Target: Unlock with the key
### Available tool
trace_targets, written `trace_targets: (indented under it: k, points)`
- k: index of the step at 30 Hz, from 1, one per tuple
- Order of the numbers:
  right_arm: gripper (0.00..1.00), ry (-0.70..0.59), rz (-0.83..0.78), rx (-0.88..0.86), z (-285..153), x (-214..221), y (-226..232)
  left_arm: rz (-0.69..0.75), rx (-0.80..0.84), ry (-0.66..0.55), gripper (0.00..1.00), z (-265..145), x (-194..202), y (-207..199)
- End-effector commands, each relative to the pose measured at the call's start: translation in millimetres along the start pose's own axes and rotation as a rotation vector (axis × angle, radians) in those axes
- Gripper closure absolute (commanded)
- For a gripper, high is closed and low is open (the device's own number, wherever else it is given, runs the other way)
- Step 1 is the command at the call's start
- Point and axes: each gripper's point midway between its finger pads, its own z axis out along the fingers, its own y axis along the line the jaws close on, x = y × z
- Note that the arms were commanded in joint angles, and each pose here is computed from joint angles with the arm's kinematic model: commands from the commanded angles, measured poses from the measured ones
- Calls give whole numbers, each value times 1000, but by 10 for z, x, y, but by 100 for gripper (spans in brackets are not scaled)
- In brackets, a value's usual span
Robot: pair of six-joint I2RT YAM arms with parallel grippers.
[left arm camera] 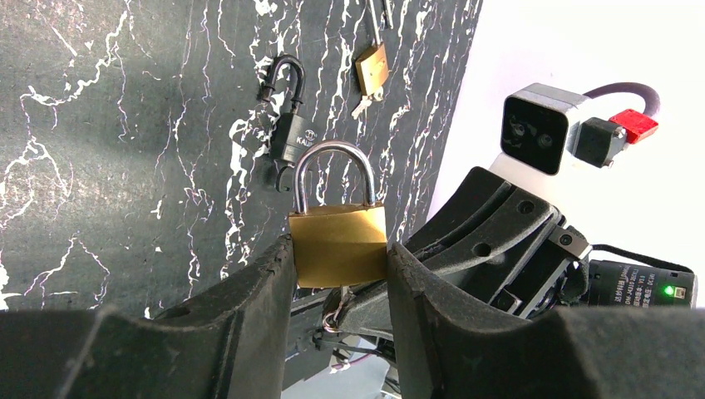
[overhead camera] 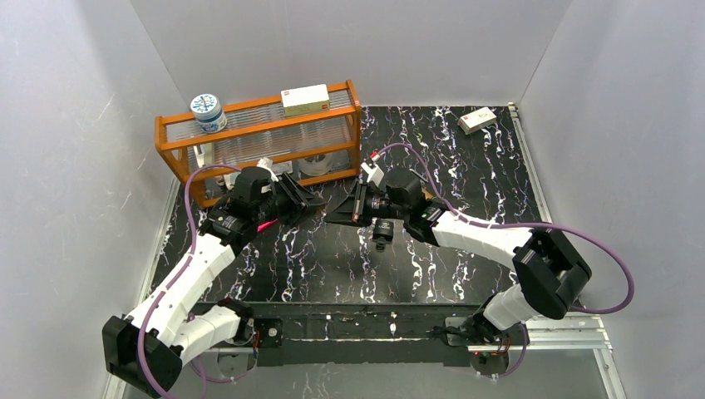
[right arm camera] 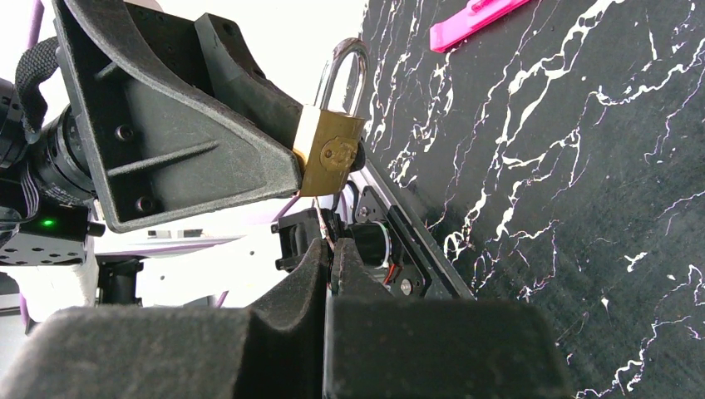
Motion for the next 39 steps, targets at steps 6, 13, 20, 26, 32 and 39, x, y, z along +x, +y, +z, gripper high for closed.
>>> trace_targets:
  k: [6,13,20,26,32,39]
  points:
    - [99,-57,-12,-4,69,-213,113,16,18,5,100,-65,6,-61]
    - [99,-88,-25,64,112,-320,46,12,10,3,100,-56,2,-44]
    - [99,-112,-132,185,231,-480,-161,-30,-105,-5,100,15,-3,198]
    - [99,-126,-212,229,314,-543,-291,-130,-173,-19,100,125,-25,322]
    - [99,-113,-280,190,414,-512,-243,-204,-203,-58,100,205,-120,317]
    - [99,-71,-172,185,516,-465,-221,-178,-217,-86,100,237,-194,323]
